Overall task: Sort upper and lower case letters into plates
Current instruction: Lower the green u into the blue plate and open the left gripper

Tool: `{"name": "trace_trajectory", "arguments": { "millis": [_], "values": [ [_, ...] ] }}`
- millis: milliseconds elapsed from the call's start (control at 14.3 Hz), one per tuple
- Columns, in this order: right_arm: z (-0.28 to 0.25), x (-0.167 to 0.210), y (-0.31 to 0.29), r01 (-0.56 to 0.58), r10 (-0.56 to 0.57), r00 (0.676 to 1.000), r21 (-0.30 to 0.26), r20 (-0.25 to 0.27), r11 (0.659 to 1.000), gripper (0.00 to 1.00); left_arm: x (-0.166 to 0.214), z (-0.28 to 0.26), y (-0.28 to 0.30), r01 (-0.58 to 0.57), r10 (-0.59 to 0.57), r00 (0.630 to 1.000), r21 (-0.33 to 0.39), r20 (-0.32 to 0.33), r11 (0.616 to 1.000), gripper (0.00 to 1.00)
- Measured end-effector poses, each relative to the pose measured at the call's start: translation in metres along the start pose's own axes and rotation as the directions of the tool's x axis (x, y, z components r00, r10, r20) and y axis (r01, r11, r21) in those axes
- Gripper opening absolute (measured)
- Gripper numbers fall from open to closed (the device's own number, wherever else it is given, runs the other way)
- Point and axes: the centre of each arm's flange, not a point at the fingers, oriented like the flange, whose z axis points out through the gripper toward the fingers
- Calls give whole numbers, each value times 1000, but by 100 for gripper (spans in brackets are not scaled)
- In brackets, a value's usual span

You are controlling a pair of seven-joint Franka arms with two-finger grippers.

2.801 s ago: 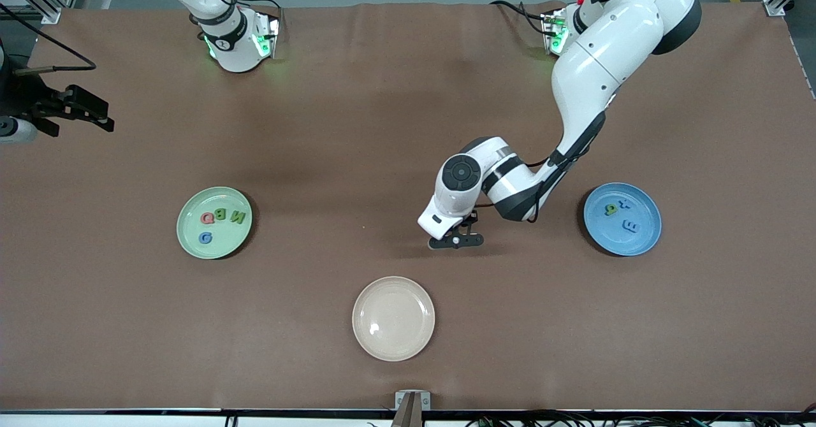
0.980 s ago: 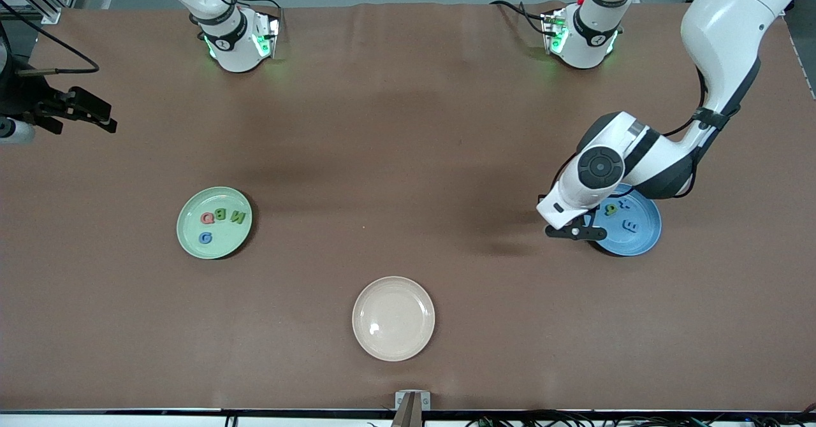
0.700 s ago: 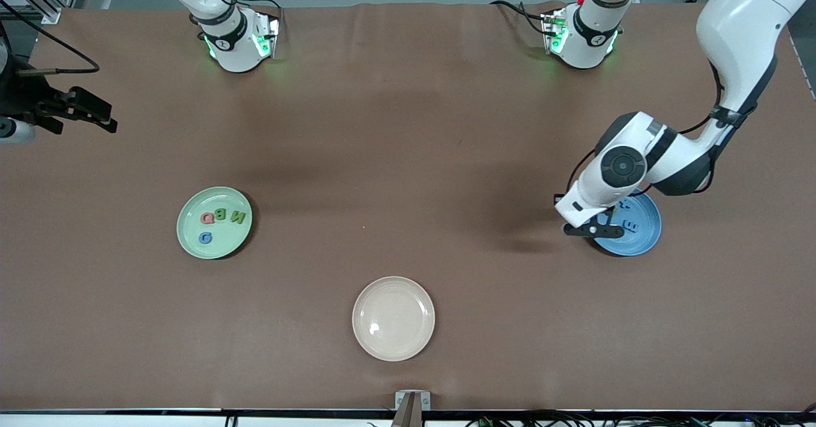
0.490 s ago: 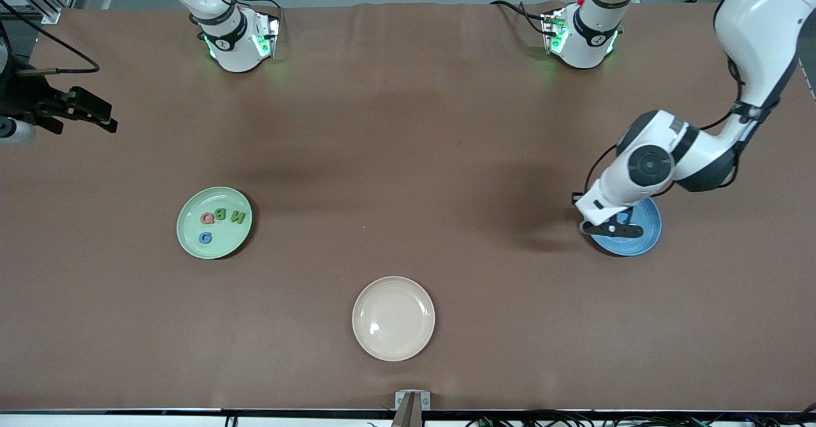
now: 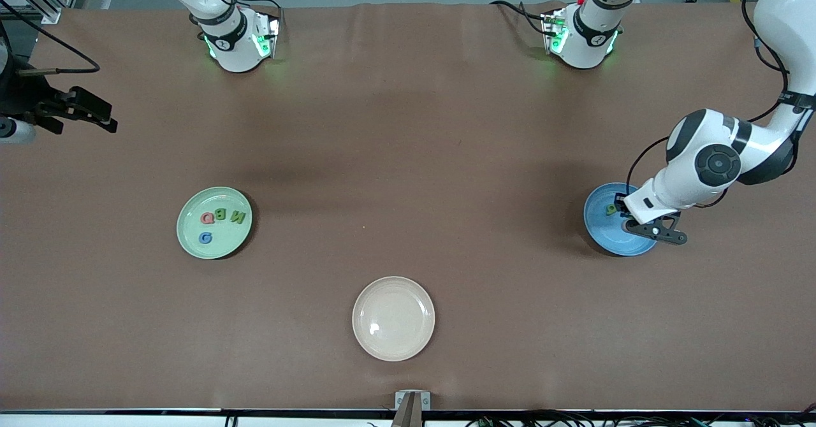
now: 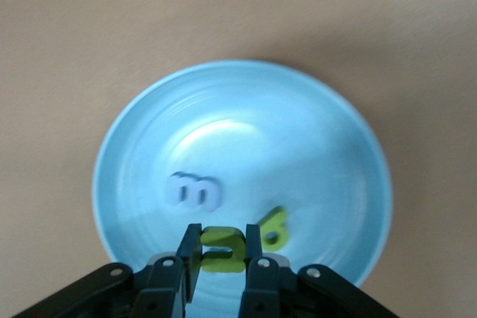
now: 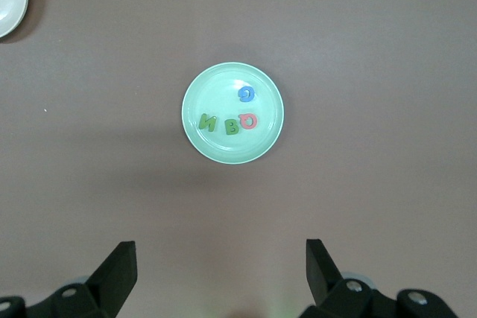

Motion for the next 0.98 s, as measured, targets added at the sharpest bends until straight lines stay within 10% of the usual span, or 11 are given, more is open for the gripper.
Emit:
{"name": "trace_trajectory", "arguments": {
  "millis": [980],
  "values": [
    [0,0,0,0,0,1000,0,-1,1000,100,-21,48,-29,-40,41,999,6,-13,999,33]
  ]
}}
